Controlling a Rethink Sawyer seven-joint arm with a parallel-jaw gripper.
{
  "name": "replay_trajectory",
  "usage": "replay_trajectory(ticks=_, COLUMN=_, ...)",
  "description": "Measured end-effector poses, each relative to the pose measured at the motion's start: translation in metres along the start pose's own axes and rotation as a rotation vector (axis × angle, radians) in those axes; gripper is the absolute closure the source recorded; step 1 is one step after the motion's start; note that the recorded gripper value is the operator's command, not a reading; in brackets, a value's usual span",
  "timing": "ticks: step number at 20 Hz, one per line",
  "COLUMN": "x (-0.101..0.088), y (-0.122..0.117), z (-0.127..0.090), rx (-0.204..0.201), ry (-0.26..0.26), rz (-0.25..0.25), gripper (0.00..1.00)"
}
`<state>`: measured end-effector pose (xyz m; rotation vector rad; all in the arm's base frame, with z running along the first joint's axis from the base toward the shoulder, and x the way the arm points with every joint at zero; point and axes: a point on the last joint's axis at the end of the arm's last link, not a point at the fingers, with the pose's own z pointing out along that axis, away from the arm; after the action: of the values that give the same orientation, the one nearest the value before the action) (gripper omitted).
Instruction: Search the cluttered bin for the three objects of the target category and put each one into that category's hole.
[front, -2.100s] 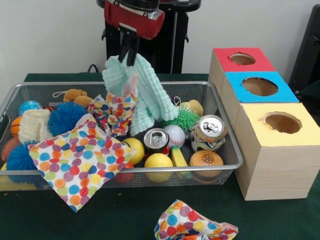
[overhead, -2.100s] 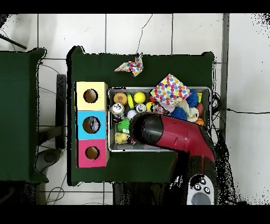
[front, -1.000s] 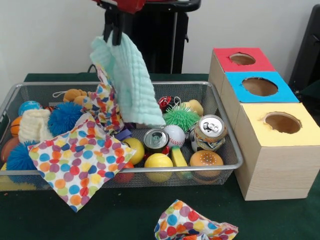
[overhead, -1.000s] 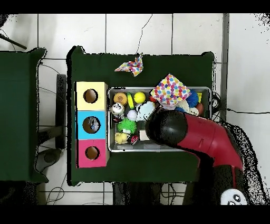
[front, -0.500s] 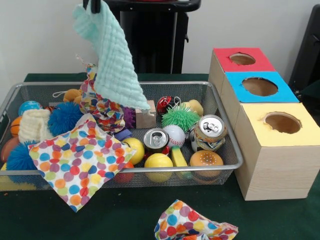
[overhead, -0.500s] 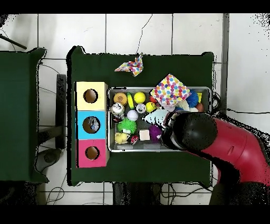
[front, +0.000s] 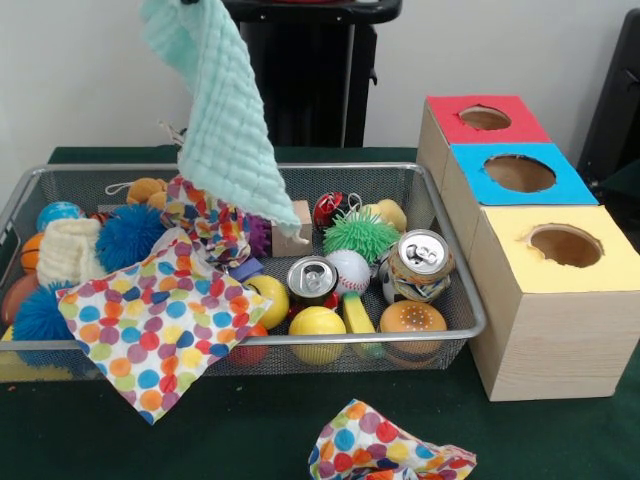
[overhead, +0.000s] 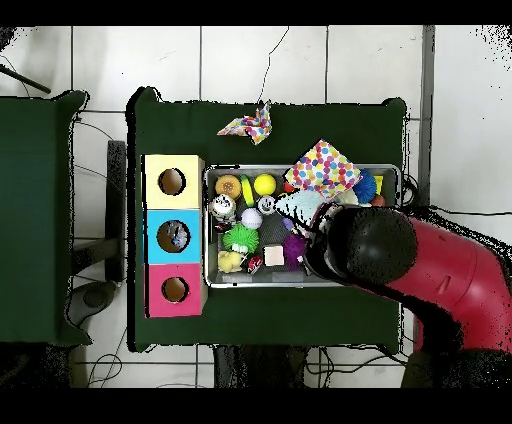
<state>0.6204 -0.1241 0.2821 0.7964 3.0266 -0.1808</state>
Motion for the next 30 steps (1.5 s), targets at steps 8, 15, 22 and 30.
replay_trajectory(ticks=8, x=-0.003, y=0.005, z=-0.007, rx=-0.006, ry=-0.017, rz=-0.012, gripper=1.00)
replay_trajectory(ticks=15, x=-0.002, y=0.004, z=-0.021, rx=0.003, ry=-0.045, rz=-0.022, gripper=1.00)
replay_trajectory(ticks=22, x=0.003, y=0.011, z=-0.029, rx=0.010, ry=-0.050, rz=-0.039, gripper=1.00)
replay_trajectory(ticks=30, x=0.003, y=0.012, z=-0.028, rx=0.011, ry=-0.050, rz=-0.042, gripper=1.00)
